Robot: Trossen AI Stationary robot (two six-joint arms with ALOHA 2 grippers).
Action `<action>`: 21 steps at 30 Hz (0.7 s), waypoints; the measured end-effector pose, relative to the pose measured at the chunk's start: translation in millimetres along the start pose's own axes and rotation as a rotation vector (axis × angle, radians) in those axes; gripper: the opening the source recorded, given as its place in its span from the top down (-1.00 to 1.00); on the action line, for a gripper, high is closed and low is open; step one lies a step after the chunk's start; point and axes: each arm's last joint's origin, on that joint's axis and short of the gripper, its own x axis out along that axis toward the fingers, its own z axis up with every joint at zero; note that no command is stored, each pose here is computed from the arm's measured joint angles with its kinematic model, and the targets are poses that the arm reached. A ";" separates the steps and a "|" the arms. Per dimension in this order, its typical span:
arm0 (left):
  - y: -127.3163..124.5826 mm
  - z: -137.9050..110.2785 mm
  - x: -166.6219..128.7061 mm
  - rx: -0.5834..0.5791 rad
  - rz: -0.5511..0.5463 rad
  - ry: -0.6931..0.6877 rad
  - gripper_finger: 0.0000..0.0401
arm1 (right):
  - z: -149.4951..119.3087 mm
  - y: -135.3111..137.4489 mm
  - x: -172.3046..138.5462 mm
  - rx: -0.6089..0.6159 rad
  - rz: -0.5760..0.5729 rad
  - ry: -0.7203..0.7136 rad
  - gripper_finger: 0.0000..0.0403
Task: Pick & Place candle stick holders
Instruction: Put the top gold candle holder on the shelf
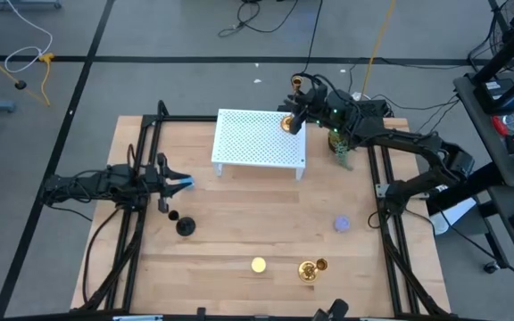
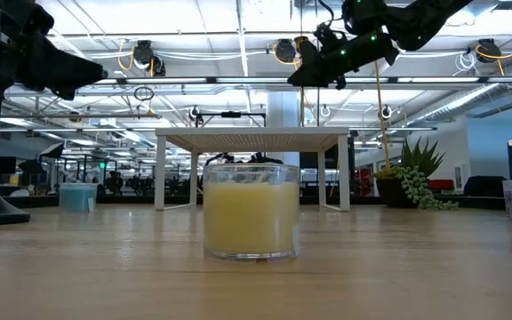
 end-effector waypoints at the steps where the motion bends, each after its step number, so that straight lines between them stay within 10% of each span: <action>1: 0.0 -0.3 0.0 -0.002 0.001 0.003 0.48 | 0.0 0.0 0.0 -0.012 0.000 0.000 0.49; 21: -5.4 -24.9 -4.0 -0.092 -0.131 0.268 0.48 | -3.2 0.3 0.1 -0.053 0.005 0.032 0.02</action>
